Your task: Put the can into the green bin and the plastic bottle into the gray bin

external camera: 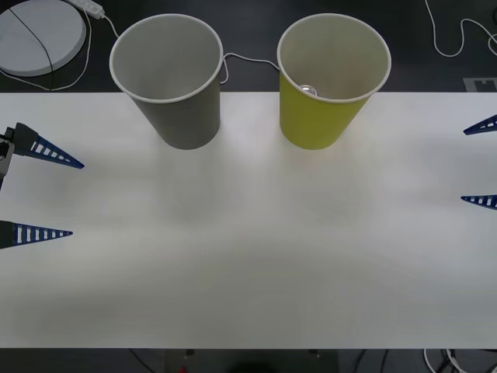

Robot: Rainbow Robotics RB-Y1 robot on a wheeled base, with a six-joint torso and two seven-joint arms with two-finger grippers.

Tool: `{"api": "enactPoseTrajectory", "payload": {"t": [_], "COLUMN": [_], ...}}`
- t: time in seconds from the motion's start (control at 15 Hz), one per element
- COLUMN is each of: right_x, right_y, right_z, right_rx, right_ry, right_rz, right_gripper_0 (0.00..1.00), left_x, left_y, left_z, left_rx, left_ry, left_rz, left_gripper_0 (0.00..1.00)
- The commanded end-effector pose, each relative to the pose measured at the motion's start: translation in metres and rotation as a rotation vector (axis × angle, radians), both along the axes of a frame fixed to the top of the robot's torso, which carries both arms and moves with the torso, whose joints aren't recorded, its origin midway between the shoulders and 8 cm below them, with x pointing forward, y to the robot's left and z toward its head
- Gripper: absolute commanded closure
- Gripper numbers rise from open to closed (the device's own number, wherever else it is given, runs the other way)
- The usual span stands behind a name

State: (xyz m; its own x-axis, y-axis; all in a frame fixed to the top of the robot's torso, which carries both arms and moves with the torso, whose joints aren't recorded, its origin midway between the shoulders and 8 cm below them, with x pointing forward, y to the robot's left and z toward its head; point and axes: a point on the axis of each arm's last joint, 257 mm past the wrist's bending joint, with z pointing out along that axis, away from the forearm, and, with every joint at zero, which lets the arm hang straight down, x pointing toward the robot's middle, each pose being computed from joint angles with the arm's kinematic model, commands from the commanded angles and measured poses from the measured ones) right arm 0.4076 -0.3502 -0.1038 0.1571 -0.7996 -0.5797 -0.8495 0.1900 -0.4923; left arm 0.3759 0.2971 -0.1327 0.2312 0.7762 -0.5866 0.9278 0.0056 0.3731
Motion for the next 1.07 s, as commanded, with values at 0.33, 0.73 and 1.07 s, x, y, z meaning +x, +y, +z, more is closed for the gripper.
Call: {"api": "enactPoseTrajectory", "payload": {"t": [0.33, 0.73, 1.07], "right_x": [-0.011, -0.026, -0.031], "right_y": [0.004, 0.021, 0.027], "right_z": [-0.026, -0.036, -0.041], "right_rx": [0.047, 0.121, 0.127], "right_ry": [-0.018, -0.013, -0.019], "right_rz": [0.055, 0.102, 0.133], "right_gripper_0": [0.00, 0.00, 0.00], "left_x": [0.000, 0.000, 0.000], "left_y": [0.000, 0.000, 0.000], "left_z": [0.000, 0.000, 0.000], "left_rx": [0.000, 0.000, 0.000], "left_ry": [0.000, 0.000, 0.000], "left_rz": [0.000, 0.000, 0.000], "left_gripper_0": [0.00, 0.00, 0.00]}}
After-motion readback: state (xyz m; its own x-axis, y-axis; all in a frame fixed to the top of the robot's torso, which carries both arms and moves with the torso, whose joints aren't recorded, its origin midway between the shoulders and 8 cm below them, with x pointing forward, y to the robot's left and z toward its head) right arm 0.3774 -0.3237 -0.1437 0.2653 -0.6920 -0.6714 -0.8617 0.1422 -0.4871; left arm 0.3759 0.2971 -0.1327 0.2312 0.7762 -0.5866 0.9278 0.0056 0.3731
